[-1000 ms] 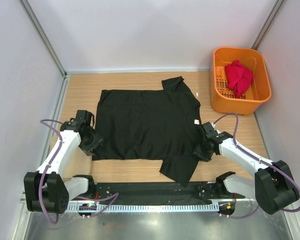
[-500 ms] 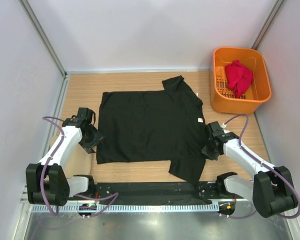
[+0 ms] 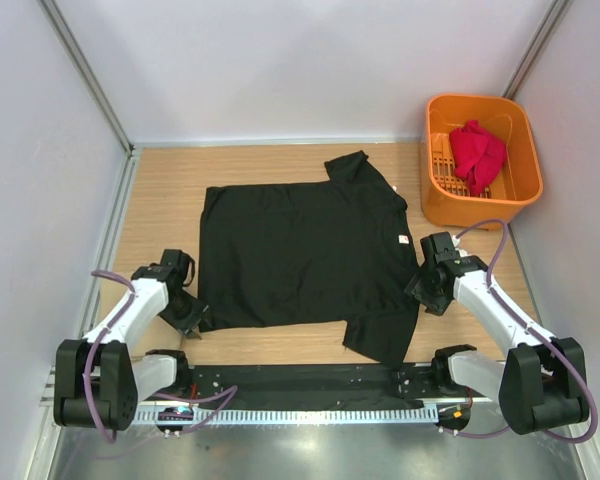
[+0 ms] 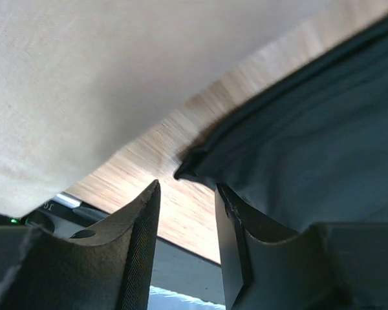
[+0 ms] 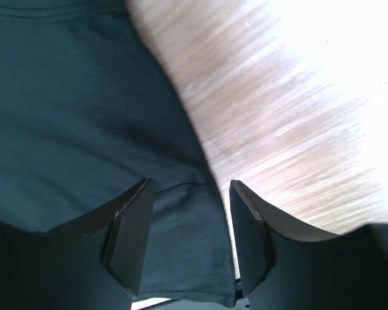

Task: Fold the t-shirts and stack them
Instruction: Flatten the tshirt out, then fold the tshirt

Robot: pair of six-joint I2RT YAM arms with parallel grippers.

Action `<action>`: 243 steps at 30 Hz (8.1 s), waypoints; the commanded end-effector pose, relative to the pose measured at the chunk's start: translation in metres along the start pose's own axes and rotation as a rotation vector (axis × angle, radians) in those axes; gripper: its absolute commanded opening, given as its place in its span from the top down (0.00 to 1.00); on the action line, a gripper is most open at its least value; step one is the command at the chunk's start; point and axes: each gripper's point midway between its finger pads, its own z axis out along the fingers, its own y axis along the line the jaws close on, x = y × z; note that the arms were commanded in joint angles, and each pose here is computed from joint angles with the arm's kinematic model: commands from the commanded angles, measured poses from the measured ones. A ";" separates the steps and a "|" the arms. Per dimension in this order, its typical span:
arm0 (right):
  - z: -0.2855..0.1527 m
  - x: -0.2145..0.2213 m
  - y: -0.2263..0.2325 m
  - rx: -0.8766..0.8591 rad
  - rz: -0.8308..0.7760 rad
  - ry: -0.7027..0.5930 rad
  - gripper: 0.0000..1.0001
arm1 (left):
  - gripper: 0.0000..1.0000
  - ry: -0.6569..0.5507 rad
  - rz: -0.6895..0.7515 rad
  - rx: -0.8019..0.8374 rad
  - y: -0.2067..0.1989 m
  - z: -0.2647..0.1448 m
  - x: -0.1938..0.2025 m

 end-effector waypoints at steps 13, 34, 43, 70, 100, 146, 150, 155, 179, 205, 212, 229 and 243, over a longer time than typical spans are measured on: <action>-0.009 0.006 0.006 -0.061 -0.004 0.024 0.43 | 0.53 -0.059 -0.061 0.012 -0.006 0.000 -0.012; -0.004 0.011 0.010 -0.071 -0.015 0.058 0.44 | 0.61 -0.050 -0.068 0.009 -0.012 0.000 -0.014; 0.000 0.012 0.009 -0.060 -0.029 0.069 0.44 | 0.65 -0.039 -0.037 -0.032 0.004 -0.020 -0.004; -0.006 0.033 -0.003 -0.045 -0.075 0.149 0.44 | 0.62 -0.061 -0.089 -0.030 0.002 0.020 -0.012; 0.022 0.073 -0.011 -0.004 0.090 0.214 0.91 | 0.88 -0.070 -0.076 0.007 -0.008 0.010 -0.018; -0.039 -0.112 0.135 -0.308 -0.150 -0.021 0.99 | 1.00 -0.165 0.194 0.037 -0.084 -0.042 -0.083; -0.032 -0.122 0.142 -0.311 -0.155 -0.017 0.98 | 1.00 -0.166 0.192 0.024 -0.089 -0.039 -0.088; -0.022 -0.129 0.144 -0.303 -0.152 -0.009 0.99 | 1.00 -0.180 0.185 0.000 -0.091 -0.036 -0.096; -0.001 -0.129 0.121 -0.201 -0.135 0.004 0.96 | 0.88 -0.162 0.225 -0.007 -0.117 -0.021 -0.111; -0.050 -0.158 0.119 -0.129 -0.316 -0.148 0.39 | 0.18 -0.424 0.229 0.083 -0.120 -0.089 -0.142; -0.040 -0.091 0.082 -0.184 -0.290 -0.060 0.51 | 0.48 -0.273 0.311 0.298 -0.130 -0.083 -0.091; 0.022 -0.093 0.091 -0.123 -0.307 -0.094 0.91 | 0.73 -0.087 0.413 0.304 -0.158 -0.019 -0.061; 0.046 -0.081 0.075 -0.010 -0.340 -0.058 0.91 | 0.76 -0.189 0.471 0.176 -0.174 -0.004 -0.108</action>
